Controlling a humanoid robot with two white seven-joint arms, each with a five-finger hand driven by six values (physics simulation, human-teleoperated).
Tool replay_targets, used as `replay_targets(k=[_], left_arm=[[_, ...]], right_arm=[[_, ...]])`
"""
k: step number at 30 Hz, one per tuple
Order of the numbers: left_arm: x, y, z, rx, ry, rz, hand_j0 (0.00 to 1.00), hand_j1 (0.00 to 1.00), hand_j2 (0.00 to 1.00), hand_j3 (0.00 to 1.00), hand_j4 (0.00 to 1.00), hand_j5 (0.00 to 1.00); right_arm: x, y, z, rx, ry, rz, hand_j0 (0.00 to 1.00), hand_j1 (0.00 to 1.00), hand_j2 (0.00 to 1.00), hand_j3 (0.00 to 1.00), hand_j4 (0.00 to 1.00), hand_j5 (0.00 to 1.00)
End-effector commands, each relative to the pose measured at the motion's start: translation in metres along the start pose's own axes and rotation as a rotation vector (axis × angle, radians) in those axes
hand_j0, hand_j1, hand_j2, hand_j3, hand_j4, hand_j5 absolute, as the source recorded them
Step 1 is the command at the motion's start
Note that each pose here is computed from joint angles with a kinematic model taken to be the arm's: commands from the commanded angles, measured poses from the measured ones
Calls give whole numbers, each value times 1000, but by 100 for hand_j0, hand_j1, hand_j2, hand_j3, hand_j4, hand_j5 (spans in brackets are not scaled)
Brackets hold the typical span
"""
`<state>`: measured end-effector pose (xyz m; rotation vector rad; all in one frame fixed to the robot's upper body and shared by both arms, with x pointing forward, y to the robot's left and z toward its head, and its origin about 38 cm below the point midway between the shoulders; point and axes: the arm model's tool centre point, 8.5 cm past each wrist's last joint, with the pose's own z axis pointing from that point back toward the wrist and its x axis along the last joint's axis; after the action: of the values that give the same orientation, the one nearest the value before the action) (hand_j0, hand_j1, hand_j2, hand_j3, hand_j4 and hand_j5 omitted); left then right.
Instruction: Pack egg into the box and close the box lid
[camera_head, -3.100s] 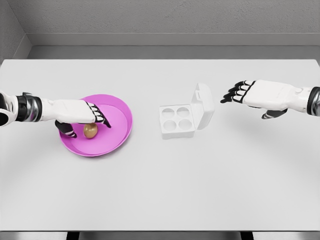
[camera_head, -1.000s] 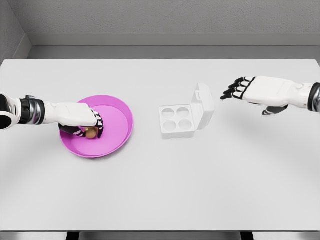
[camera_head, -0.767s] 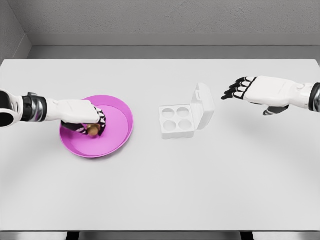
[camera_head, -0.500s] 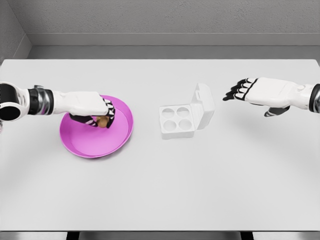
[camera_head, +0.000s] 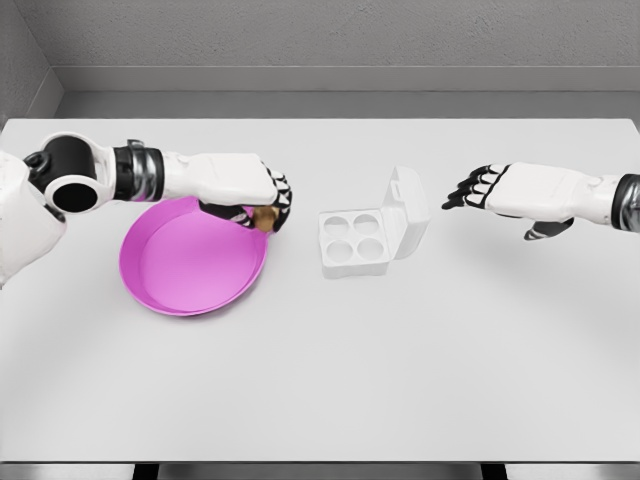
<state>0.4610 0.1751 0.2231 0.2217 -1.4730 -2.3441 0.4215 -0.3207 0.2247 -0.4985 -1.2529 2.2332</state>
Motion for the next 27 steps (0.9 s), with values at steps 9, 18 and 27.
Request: replay_targets(k=[9, 18, 27], left_arm=[[27, 36, -42, 76, -99, -36, 39, 39, 39, 39, 39, 39], [34, 38, -70, 88, -135, 0, 39, 39, 39, 39, 39, 39], [27, 30, -85, 64, -114, 32, 39, 39, 39, 39, 39, 39]], right_arm=[[-1, -1, 1, -2, 3, -3, 100, 100, 100, 100, 100, 100], [-3, 2, 2, 5, 8, -10, 100, 100, 100, 100, 100, 100], [-3, 2, 3, 4, 10, -10, 100, 100, 100, 100, 100, 100]])
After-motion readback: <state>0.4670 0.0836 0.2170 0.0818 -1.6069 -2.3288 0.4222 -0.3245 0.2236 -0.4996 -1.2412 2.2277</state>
